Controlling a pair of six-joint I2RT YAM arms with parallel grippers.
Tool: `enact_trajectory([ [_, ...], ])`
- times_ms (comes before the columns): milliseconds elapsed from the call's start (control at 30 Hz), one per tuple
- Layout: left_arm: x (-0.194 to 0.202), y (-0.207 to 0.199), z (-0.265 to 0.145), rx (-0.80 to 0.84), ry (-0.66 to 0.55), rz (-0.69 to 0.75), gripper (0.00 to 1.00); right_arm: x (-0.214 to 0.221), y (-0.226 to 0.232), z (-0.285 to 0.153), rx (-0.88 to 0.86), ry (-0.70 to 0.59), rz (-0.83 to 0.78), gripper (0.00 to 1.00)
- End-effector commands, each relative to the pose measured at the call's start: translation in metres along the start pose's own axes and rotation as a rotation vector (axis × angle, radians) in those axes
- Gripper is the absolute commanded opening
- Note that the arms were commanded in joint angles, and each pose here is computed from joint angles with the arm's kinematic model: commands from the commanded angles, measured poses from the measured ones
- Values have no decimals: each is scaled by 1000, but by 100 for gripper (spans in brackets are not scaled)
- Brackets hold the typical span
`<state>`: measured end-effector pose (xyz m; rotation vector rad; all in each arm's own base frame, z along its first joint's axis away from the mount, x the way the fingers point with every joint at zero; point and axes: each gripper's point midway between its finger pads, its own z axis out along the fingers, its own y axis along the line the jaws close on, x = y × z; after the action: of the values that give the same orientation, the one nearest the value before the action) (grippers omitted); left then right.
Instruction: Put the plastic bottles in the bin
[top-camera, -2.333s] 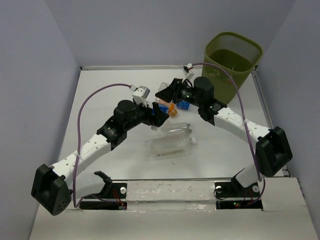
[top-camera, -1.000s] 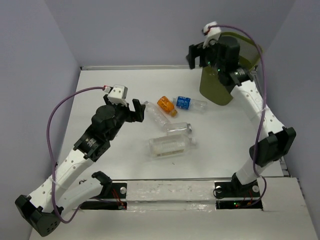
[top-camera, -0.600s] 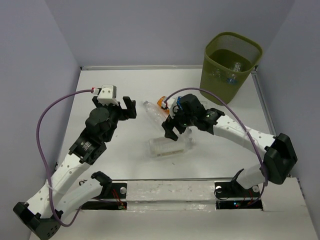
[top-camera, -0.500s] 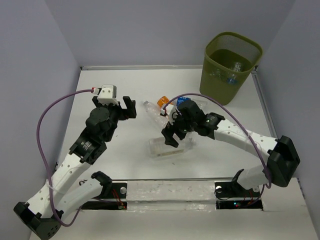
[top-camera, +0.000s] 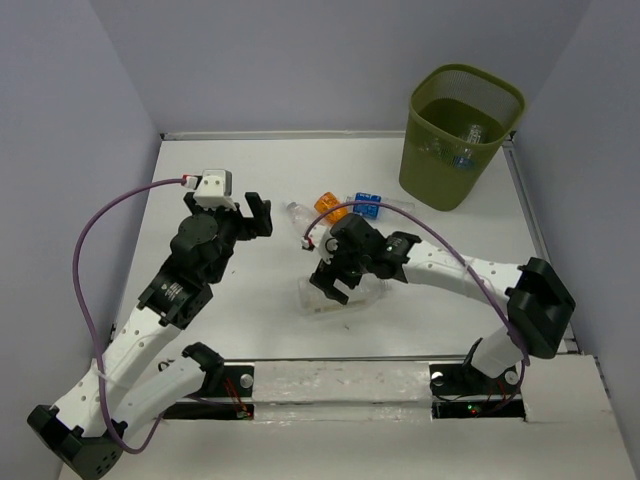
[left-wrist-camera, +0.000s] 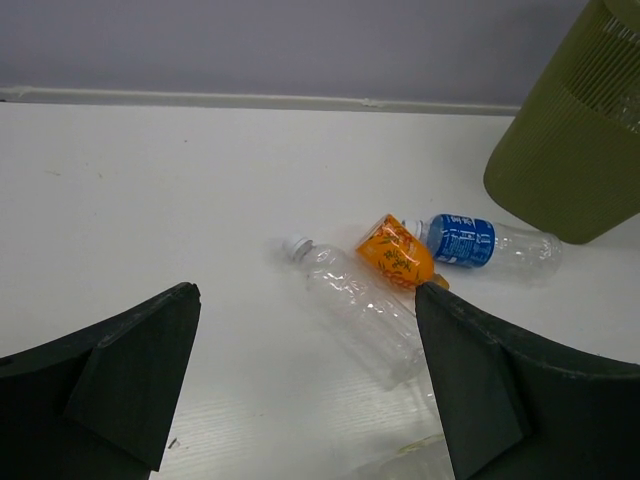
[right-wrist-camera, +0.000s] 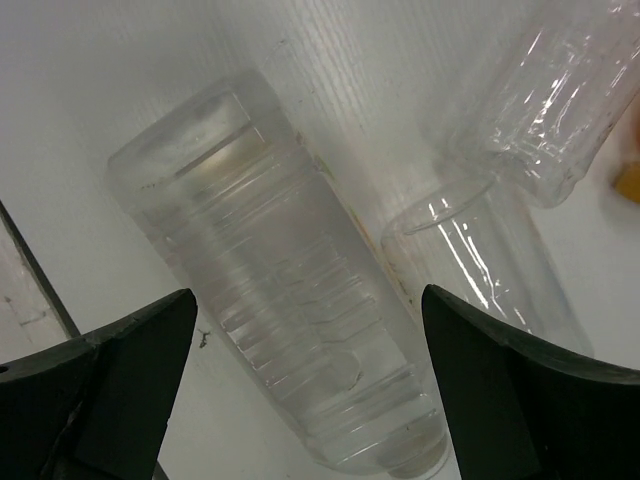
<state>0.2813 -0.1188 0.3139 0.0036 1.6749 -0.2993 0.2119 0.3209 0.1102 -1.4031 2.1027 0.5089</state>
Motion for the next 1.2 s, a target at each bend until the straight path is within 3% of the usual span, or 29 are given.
enact_trajectory([
  [0, -7, -2, -2, 20, -27, -10, 99, -34, -13, -12, 63, -60, -109, 100],
  [267, -8, -6, -3, 41, -25, -7, 99, -4, 17, 11, -112, 74, -106, 100],
  [500, -9, -8, -5, 59, -27, -4, 98, 11, 31, 22, -166, 131, -107, 100],
  [767, -12, -5, -7, 47, -42, -10, 99, 8, 54, 41, -189, 133, -134, 100],
  [1033, -16, 0, -9, 20, -56, -17, 98, 11, 47, 62, -135, 135, -134, 100],
  [1167, -19, 11, -10, -38, -75, -38, 99, -6, 43, 55, -102, 60, -140, 89],
])
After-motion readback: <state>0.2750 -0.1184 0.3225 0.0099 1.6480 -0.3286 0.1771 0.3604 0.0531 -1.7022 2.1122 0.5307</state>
